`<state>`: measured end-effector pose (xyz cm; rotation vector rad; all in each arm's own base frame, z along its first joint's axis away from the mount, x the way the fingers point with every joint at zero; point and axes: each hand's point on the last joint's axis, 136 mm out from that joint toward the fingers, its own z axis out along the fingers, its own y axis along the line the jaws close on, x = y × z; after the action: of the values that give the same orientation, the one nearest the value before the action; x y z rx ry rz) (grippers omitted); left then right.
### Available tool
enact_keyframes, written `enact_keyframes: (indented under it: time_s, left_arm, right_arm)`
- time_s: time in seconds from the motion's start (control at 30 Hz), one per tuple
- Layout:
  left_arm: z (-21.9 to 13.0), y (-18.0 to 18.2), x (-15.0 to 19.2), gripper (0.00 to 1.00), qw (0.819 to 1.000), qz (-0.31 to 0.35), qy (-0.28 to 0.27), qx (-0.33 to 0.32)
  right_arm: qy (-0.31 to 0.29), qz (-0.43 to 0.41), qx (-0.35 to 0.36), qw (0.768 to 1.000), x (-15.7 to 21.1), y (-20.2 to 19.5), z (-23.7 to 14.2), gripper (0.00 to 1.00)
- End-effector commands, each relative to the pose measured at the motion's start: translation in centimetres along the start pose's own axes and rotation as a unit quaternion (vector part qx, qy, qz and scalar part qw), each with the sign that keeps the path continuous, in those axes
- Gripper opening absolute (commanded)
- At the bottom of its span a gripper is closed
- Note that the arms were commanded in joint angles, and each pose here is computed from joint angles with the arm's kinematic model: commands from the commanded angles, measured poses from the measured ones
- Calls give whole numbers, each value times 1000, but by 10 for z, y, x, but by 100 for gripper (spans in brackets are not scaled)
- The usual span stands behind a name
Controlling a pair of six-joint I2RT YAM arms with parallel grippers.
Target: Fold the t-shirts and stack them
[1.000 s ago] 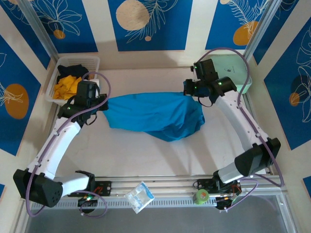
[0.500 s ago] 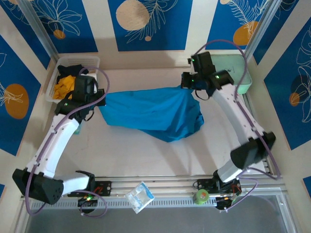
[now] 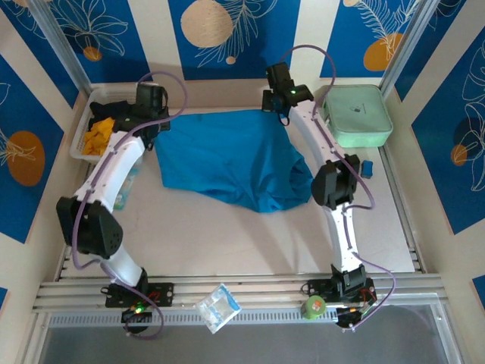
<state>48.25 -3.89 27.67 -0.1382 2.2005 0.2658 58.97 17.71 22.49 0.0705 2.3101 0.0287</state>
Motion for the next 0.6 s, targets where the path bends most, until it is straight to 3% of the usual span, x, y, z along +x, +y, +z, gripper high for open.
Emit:
enact_keyframes:
  time_s: [0.0,0.03,0.1,0.13,0.23,0.3,0.37,0.47,0.57]
  left_arm:
    - [31,3,-10,0,1000,-3,-9,-28]
    - [41,-1,-7,0,1000,-2,-4,-28]
    - [59,-10,0,0,1000,3,9,-20]
    - [66,-15,3,5,1000,3,14,-13]
    - [71,-27,11,41,1000,-2,26,16]
    - [65,-30,14,63,999,-8,28,31]
    - [52,-30,14,75,998,-15,26,47]
    - [26,-26,21,84,997,-21,26,63]
    - [1,-19,45,87,995,-31,57,71]
  right_arm:
    - [-33,-23,45,998,-15,-11,25,0]
    - [-34,-24,46,998,-14,-11,33,6]
    - [-25,-20,37,999,-10,-12,42,34]
    - [-17,-16,30,999,-8,-13,42,48]
    - [4,-11,19,1000,-2,-18,33,70]
    - [16,-15,18,1000,3,-23,19,75]
    - [31,-17,18,999,11,-28,1,77]
    - [58,-7,17,998,35,-40,-34,77]
    - [100,20,1,995,81,-53,-62,77]
